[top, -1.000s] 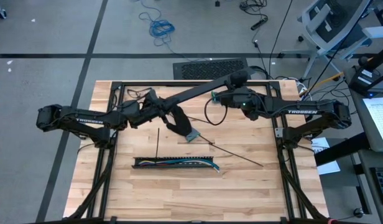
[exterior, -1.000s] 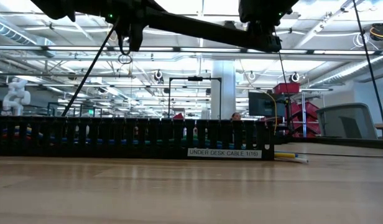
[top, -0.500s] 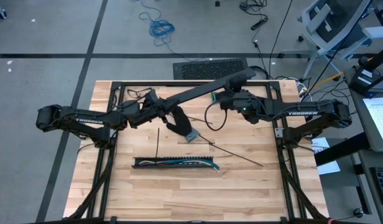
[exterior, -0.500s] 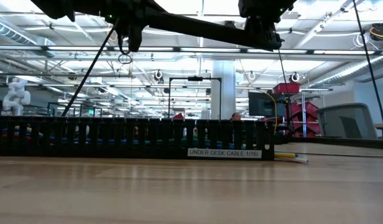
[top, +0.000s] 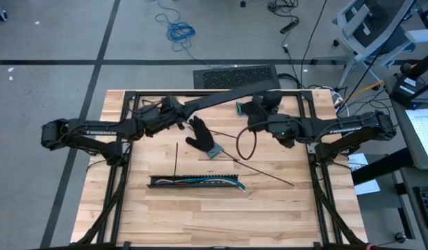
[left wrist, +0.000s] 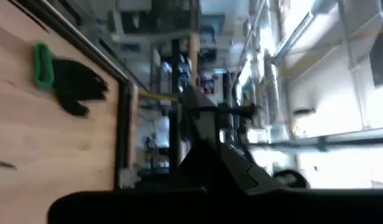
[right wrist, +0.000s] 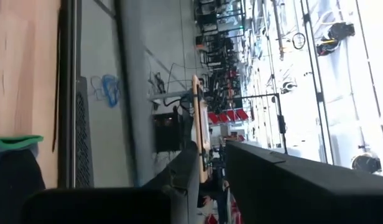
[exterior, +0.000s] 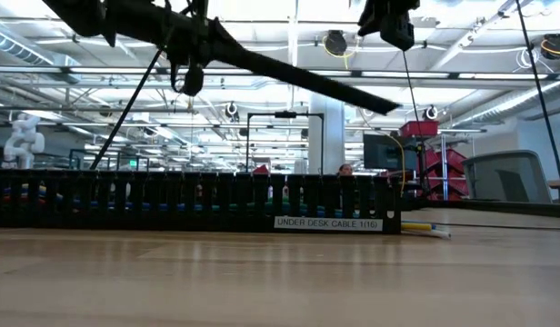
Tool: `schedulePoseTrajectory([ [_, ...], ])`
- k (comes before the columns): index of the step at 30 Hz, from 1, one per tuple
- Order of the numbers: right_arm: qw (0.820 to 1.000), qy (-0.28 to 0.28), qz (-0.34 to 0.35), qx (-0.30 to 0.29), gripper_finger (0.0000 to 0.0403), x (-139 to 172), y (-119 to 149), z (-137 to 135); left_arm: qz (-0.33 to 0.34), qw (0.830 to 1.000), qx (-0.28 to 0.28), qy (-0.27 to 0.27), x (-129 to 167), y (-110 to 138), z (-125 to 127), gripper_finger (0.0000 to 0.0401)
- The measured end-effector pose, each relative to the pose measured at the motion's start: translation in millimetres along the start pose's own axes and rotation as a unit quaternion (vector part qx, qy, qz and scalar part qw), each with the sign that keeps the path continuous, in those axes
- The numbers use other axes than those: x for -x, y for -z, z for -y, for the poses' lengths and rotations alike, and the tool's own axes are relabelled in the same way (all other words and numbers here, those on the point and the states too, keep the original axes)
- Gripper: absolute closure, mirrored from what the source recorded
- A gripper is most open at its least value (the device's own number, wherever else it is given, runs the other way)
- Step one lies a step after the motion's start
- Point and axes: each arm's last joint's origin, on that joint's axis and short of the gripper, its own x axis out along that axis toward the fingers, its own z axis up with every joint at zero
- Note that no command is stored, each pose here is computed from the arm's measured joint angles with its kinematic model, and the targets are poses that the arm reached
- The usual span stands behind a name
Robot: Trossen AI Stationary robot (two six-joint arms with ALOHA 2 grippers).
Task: Ziptie cables
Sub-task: Insert the black cover of the black cable duct
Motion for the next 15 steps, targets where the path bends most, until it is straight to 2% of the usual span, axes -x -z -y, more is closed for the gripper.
schedulePoseTrajectory([
  [3,1.000,0.001,0.005,-0.004,0.0333,3.9,-0.9,0.5,-0.020,1.000,0.003,0.015,-0.1,-0.9,4.4,0.0393],
  [9,0.998,0.017,0.004,-0.056,0.0332,9.3,0.3,7.6,-0.037,0.999,-0.014,0.001,-0.2,0.3,0.9,0.0393],
  [12,0.994,0.053,-0.030,-0.087,0.0332,10.6,3.3,18.0,-0.108,0.994,-0.020,0.002,-0.4,1.6,0.2,0.0393],
  [15,0.982,0.091,-0.069,-0.151,0.0332,12.8,16.3,35.9,-0.216,0.976,-0.012,0.013,1.7,6.6,1.8,0.0393],
])
